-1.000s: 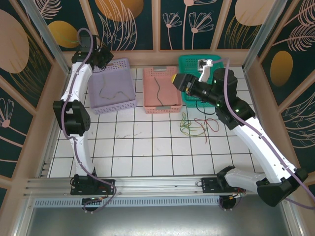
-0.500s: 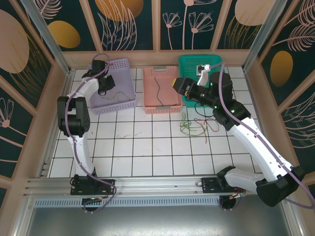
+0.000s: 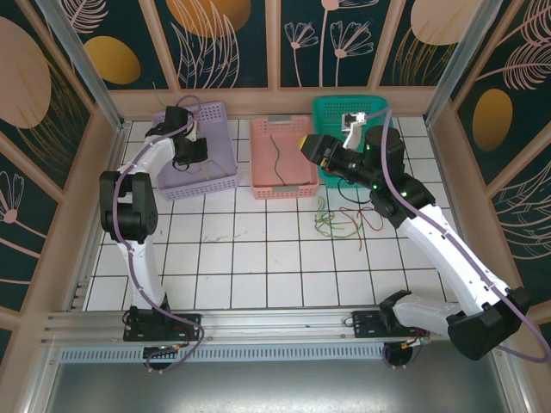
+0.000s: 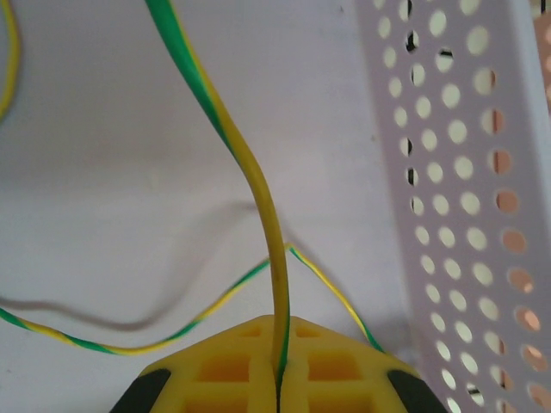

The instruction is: Untangle the cables

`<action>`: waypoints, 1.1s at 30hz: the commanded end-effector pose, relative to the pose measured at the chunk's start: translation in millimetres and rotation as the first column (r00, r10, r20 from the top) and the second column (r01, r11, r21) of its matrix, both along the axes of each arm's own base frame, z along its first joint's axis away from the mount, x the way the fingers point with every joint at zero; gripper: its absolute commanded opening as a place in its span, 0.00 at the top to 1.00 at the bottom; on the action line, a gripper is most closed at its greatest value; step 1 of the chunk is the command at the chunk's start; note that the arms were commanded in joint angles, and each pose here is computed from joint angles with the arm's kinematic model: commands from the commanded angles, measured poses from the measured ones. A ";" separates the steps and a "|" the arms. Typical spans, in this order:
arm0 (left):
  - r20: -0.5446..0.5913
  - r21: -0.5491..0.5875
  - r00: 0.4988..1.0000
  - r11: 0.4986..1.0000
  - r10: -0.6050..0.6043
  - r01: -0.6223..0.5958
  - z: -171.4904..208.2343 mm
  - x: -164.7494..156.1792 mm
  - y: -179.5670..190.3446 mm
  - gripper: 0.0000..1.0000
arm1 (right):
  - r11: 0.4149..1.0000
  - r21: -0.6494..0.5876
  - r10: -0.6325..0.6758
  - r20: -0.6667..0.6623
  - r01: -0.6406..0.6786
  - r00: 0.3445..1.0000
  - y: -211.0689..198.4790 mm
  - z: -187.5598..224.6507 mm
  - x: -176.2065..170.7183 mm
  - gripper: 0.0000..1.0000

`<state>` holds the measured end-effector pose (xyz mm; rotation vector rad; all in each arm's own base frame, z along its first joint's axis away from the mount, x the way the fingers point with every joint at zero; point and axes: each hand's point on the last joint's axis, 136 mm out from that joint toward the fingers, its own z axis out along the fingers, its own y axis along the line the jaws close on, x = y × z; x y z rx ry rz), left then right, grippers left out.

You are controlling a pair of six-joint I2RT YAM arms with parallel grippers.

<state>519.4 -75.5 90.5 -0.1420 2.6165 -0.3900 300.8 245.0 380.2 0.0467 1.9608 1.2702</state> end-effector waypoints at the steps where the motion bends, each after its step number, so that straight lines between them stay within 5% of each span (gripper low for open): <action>1: -0.020 -0.036 0.998 0.998 -0.057 0.056 6.2 -14.8 -9.0 1.00 | 1.000 0.019 0.013 0.018 -0.013 1.000 3.1 3.1 -1.7 0.47; 23: -0.160 -0.355 0.976 0.931 -0.150 0.085 -8.9 -37.0 -56.8 0.99 | 0.999 0.007 0.031 0.013 -0.031 0.999 2.2 -2.6 -8.9 0.48; 29: -0.172 -0.440 0.976 0.897 -0.136 0.047 -3.9 -28.6 -65.2 0.82 | 0.999 0.003 0.032 0.010 -0.032 0.999 1.2 -4.6 -10.6 0.48; 33: -0.162 -0.428 0.981 0.903 -0.110 0.031 3.3 -21.0 -61.6 0.53 | 0.999 0.004 0.033 0.012 -0.033 0.999 1.2 -4.2 -11.1 0.48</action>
